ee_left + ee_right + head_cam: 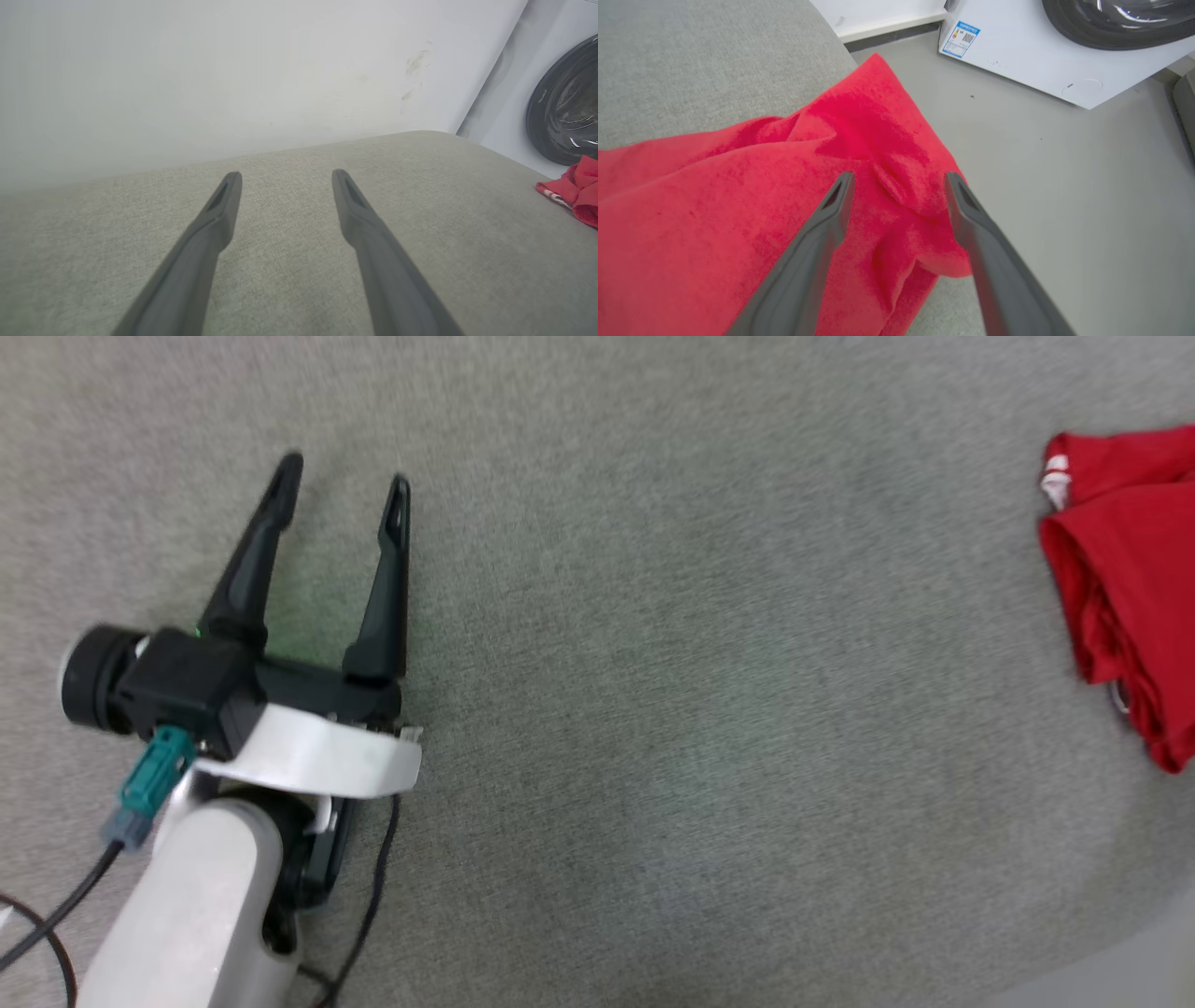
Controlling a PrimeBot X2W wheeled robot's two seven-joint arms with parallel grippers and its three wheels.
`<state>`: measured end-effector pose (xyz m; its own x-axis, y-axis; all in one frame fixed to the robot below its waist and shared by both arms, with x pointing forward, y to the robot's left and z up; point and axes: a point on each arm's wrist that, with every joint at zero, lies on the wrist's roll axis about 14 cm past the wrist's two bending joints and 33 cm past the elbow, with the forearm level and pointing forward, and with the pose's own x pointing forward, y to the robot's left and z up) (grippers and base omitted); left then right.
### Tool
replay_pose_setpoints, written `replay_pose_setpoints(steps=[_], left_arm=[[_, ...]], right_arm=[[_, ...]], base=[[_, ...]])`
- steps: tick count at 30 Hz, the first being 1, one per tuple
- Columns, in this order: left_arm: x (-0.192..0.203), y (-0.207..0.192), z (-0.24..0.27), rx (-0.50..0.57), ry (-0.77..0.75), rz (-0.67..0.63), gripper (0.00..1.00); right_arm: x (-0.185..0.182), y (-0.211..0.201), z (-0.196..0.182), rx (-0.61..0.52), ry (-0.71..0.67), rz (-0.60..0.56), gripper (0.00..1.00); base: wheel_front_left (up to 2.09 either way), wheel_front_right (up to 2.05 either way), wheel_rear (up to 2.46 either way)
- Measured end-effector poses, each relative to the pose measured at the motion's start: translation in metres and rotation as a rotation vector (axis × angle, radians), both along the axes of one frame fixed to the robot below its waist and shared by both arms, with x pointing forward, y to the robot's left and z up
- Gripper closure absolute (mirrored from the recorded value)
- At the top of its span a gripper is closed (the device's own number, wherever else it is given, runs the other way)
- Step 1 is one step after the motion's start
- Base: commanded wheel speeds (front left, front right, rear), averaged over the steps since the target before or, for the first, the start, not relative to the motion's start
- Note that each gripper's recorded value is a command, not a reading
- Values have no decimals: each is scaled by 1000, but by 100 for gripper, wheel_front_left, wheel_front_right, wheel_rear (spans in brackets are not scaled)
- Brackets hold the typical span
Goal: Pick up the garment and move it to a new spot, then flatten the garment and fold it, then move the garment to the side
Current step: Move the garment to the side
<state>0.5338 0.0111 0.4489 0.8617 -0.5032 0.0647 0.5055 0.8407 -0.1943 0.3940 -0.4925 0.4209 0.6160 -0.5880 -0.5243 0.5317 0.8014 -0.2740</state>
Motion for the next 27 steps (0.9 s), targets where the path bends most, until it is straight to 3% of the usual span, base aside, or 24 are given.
replay_pose_setpoints(steps=[6, 11, 27], left_arm=[[-24, 12, 21, -18, 0, 51, 0], [-47, 24, 43, -39, -7, 105, 0], [-123, 118, 63, 28, -3, 381, 0]], right_arm=[[-17, 7, 43, -94, -152, 67, 0], [-25, 42, 57, -101, -267, 159, 0], [-8, 215, 65, 111, -502, 507, 0]], base=[[0, 0, 0], [0, 0, 0], [0, 0, 0]])
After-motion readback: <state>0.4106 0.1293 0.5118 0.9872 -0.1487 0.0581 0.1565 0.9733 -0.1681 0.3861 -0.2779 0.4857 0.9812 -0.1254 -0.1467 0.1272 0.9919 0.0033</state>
